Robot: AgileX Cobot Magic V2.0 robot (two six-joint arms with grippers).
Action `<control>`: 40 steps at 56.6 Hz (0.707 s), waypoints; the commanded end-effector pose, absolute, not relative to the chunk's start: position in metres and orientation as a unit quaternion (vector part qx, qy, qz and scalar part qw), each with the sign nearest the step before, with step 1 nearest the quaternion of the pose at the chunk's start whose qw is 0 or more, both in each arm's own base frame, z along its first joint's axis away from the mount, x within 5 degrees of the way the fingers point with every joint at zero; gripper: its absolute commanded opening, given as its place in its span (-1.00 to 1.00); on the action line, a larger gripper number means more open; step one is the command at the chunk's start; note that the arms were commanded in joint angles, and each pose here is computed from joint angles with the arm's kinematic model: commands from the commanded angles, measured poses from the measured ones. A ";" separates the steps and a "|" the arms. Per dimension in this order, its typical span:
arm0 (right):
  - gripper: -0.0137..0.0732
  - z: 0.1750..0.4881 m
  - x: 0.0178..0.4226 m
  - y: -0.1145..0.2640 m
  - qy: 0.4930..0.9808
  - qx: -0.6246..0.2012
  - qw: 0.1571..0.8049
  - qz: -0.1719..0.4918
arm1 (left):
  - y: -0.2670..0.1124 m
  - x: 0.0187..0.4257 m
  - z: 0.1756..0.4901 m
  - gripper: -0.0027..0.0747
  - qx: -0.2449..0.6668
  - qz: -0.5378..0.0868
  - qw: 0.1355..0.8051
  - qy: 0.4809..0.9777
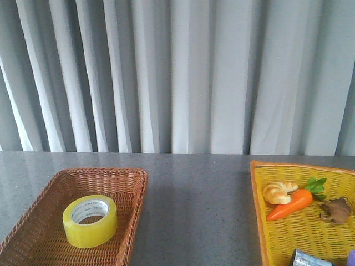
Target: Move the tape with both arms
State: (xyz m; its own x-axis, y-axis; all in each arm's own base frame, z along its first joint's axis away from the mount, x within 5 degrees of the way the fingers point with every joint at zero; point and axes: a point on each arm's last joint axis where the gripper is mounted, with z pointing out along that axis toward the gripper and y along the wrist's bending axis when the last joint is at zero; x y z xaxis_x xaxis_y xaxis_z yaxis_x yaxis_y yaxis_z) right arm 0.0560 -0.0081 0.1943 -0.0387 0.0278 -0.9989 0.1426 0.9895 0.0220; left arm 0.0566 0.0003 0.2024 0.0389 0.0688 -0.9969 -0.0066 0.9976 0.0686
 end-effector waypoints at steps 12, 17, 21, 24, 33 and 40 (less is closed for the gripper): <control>-0.70 0.203 0.056 -0.004 0.683 -0.001 0.728 -0.058 | 0.000 0.054 0.212 -0.94 0.016 0.018 0.753 0.658; -0.70 0.203 0.056 -0.003 0.684 -0.009 0.728 -0.048 | 0.000 0.054 0.212 -0.94 0.016 0.018 0.753 0.658; -0.70 0.203 0.056 -0.003 0.684 -0.004 0.728 -0.044 | 0.000 0.054 0.212 -0.94 0.016 0.018 0.753 0.658; -0.70 0.203 0.056 -0.003 0.684 -0.002 0.728 -0.042 | 0.000 0.054 0.212 -0.94 0.016 0.018 0.753 0.658; -0.70 0.202 0.056 -0.003 0.685 0.001 0.728 -0.038 | 0.000 0.054 0.212 -0.94 0.016 0.018 0.753 0.658; -0.70 0.202 0.056 -0.003 0.685 0.001 0.728 -0.038 | 0.000 0.054 0.212 -0.94 0.016 0.018 0.753 0.658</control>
